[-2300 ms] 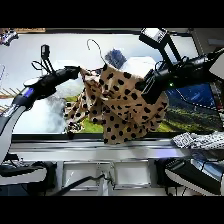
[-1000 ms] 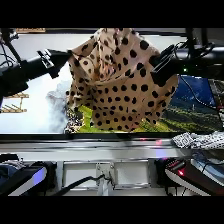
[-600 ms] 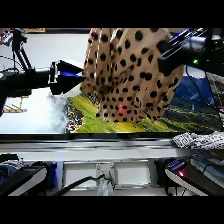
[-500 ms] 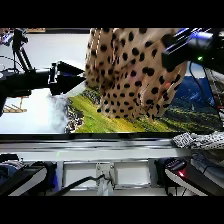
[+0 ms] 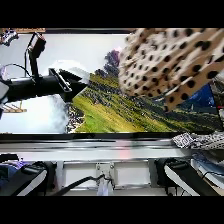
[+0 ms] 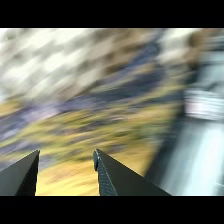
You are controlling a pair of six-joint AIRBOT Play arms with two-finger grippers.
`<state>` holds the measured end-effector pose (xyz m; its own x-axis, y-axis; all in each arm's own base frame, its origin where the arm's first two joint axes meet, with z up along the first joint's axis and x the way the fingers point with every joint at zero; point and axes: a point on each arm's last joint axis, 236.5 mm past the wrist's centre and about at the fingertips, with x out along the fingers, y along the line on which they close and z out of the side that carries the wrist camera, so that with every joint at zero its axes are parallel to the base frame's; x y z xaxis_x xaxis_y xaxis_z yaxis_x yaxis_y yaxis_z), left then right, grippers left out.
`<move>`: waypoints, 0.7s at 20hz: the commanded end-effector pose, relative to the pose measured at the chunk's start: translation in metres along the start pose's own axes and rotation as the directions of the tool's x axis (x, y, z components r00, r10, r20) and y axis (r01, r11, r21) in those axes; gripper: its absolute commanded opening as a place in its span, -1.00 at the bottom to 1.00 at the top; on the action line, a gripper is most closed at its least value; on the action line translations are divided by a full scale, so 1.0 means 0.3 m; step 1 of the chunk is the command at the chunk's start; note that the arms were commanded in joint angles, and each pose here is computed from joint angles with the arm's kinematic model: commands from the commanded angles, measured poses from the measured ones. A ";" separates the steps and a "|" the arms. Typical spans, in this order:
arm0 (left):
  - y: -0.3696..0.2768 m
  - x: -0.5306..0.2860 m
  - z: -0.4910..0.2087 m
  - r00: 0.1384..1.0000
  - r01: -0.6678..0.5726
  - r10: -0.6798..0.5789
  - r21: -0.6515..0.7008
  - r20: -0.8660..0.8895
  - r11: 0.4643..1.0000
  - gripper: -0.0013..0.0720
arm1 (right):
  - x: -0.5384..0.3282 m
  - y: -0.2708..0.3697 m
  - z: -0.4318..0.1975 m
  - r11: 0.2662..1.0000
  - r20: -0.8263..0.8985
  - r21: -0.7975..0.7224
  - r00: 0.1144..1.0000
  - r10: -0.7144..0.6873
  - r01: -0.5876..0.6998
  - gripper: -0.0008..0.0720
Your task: Fold the clothes and pants, and hang the long-sleeved shirts on hangers.
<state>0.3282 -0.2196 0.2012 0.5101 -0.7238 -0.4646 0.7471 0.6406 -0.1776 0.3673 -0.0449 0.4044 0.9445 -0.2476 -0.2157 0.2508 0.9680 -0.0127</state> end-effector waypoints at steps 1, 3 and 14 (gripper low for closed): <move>0.192 -0.069 -0.007 0.944 -0.328 0.328 -0.026 -0.022 0.944 -0.03 | -0.032 -0.246 0.059 0.974 0.050 0.105 0.977 -0.208 0.202 -0.93; 0.182 -0.064 -0.023 0.948 -0.317 0.316 -0.033 -0.041 0.948 -0.03 | -0.076 -0.367 0.101 0.946 0.082 0.114 0.946 -0.313 0.303 -0.93; 0.170 -0.060 -0.020 0.953 -0.302 0.301 -0.047 -0.038 0.952 -0.02 | -0.407 -0.933 0.151 0.634 0.105 0.315 0.638 -0.762 0.706 -0.93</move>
<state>0.3539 -0.1734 0.1950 0.6908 -0.4917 -0.5301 0.5415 0.8377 -0.0715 0.2223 -0.2609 0.4750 0.5344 -0.8444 -0.0370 0.8429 0.5292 0.0971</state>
